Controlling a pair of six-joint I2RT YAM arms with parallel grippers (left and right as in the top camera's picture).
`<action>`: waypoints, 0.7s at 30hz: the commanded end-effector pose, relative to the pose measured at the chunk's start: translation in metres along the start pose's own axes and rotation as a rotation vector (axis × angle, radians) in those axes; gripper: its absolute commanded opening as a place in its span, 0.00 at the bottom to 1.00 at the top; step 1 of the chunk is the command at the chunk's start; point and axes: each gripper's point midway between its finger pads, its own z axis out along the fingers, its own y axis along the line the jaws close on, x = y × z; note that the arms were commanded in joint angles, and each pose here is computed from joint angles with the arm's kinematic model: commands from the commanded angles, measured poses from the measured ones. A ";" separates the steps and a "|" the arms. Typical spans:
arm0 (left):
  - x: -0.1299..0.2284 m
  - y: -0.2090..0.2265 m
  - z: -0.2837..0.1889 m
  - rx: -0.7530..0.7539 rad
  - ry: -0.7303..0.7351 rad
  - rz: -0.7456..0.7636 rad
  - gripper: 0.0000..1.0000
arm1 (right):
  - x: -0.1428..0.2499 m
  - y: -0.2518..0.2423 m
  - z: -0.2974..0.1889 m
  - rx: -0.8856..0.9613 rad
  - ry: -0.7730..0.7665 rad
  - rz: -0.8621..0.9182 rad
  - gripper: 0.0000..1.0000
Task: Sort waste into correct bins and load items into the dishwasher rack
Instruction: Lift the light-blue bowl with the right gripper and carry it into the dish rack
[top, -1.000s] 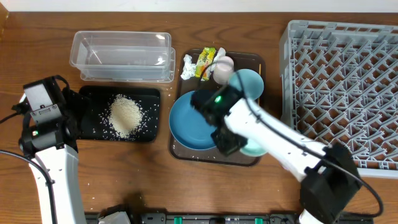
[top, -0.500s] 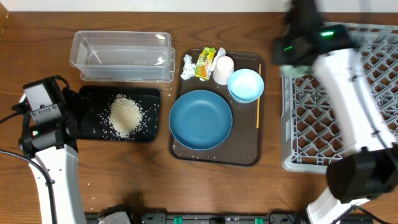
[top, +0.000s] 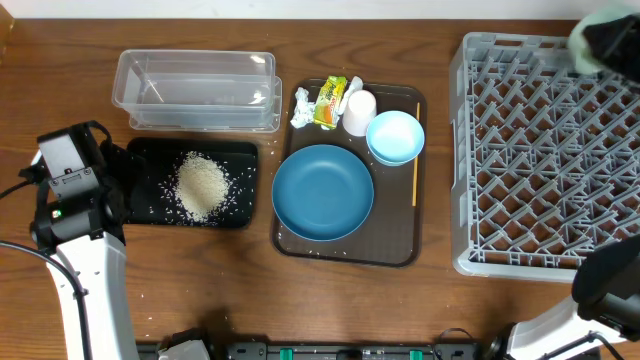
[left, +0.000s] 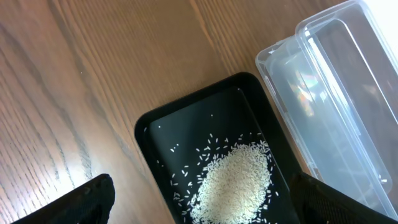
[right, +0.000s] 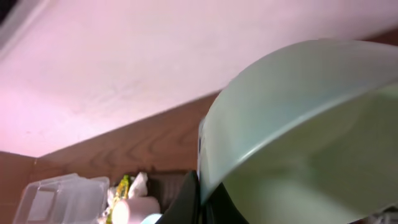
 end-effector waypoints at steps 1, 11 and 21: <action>-0.005 0.000 -0.002 -0.001 -0.011 -0.015 0.91 | -0.007 0.021 -0.010 -0.092 -0.021 -0.119 0.01; -0.005 0.000 -0.002 -0.001 -0.011 -0.015 0.91 | 0.015 0.037 0.020 -0.439 0.007 -0.389 0.01; -0.005 0.000 -0.002 -0.001 -0.011 -0.015 0.91 | 0.042 -0.038 0.070 -0.448 0.080 -0.176 0.01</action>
